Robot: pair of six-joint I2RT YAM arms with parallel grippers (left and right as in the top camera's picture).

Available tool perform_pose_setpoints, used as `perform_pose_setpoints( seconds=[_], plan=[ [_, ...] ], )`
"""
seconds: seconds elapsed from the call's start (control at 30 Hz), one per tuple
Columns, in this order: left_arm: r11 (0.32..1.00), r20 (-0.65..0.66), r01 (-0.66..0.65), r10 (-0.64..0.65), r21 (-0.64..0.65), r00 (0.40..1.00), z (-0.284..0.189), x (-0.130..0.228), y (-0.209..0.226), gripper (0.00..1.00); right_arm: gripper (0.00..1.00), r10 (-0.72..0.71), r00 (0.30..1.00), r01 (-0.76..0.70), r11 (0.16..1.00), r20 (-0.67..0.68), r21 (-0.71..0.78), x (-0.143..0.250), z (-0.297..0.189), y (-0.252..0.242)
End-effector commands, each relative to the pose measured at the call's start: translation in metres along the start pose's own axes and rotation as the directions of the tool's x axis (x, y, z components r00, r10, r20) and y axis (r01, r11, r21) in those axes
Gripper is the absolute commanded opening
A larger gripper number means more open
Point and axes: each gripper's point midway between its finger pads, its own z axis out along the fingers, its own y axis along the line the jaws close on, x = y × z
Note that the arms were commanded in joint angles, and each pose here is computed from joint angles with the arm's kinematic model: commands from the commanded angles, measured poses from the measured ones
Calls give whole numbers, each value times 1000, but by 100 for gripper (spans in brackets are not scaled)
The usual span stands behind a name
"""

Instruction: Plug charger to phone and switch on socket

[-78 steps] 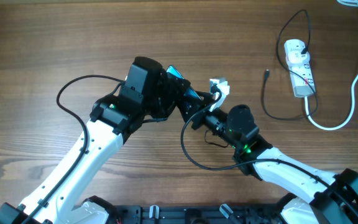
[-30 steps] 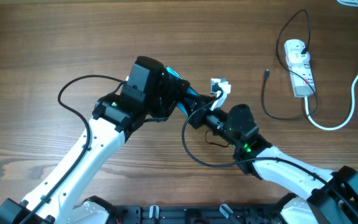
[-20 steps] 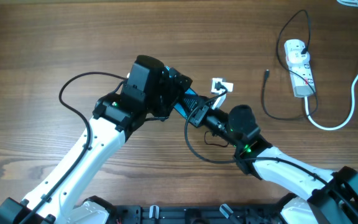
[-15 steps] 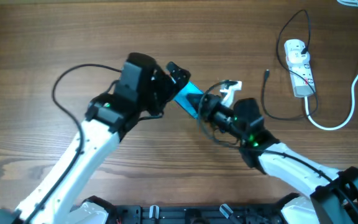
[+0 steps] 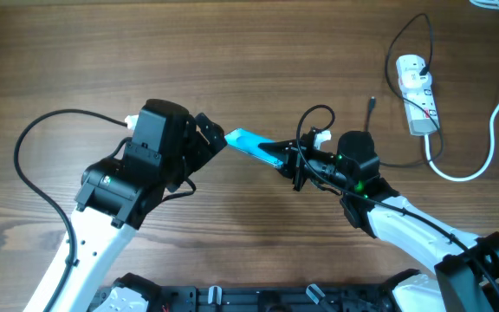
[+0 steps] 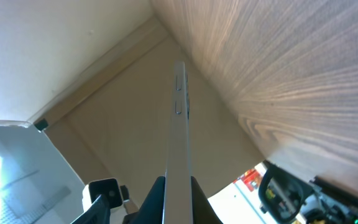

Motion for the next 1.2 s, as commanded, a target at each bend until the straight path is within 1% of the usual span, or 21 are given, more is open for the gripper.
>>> perform_pose_setpoints(
  seconds=[0.0, 0.07, 0.13, 0.2, 0.27, 0.3, 0.33, 0.37, 0.4, 0.5, 0.57, 0.7, 0.8, 0.83, 0.93, 1.03, 1.1, 1.17],
  plan=[
    [987, -22, 157, -157, 34, 987, -7, 2, -7, 100, 4, 29, 999, -29, 1000, -34, -8, 8, 0, 6],
    [969, -82, 246, -242, 36, 967, -4, 11, -11, 100, 4, 29, 999, -29, 1000, -34, -7, 8, 0, 6],
    [954, -144, 299, -292, 29, 946, 0, 20, -15, 100, 4, 29, 999, -29, 1000, -34, -7, 8, 0, 6],
    [948, -211, 317, -302, 40, 930, 6, 28, -23, 100, 4, 29, 999, -30, 1000, -34, -7, 8, 0, 6],
    [944, -285, 318, -283, 84, 916, 11, 35, -39, 99, 4, 30, 999, -30, 1000, -34, -7, 8, 0, 6],
    [942, -305, 322, -281, 95, 910, 14, 36, -45, 97, 4, 29, 999, -30, 1000, -35, -7, 8, 0, 6],
    [939, -310, 333, -291, 90, 905, 17, 36, -46, 96, 4, 29, 999, -30, 1000, -35, -7, 8, 0, 6],
    [937, -312, 342, -303, 75, 900, 23, 36, -45, 92, 4, 29, 999, -30, 1000, -35, -7, 8, 0, 6],
    [937, -316, 344, -309, 60, 897, 28, 37, -43, 90, 4, 29, 999, -30, 1000, -35, -7, 8, 0, 6],
    [937, -347, 348, -321, 17, 881, 42, 43, -40, 87, 4, 29, 999, -30, 1000, -35, -7, 8, 0, 6],
    [937, -362, 349, -323, 8, 875, 49, 44, -41, 82, 4, 30, 999, -30, 1000, -35, -7, 8, 0, 6],
    [937, -371, 350, -329, -13, 868, 61, 46, -40, 80, 4, 29, 999, -30, 1000, -35, -7, 8, 0, 6],
    [937, -370, 350, -328, -9, 869, 65, 45, -42, 71, 4, 29, 999, -30, 1000, -35, -7, 8, 0, 6],
    [937, -368, 349, -323, 4, 872, 65, 43, -44, 66, 4, 30, 999, -30, 1000, -35, -7, 8, 0, 6],
    [937, -365, 348, -315, 28, 876, 68, 41, -48, 65, 4, 29, 999, -29, 1000, -35, -7, 8, 0, 6],
    [937, -366, 349, -316, 26, 876, 76, 44, -42, 64, 4, 29, 999, -29, 1000, -35, -7, 8, 0, 6],
    [926, -368, 378, -352, 0, 861, 83, 49, -33, 64, 4, 29, 999, -29, 1000, -35, -7, 8, 0, 6],
    [923, -382, 385, -349, 18, 856, 88, 52, -32, 62, 4, 29, 999, -29, 1000, -35, -7, 8, 0, 6]
  ],
)
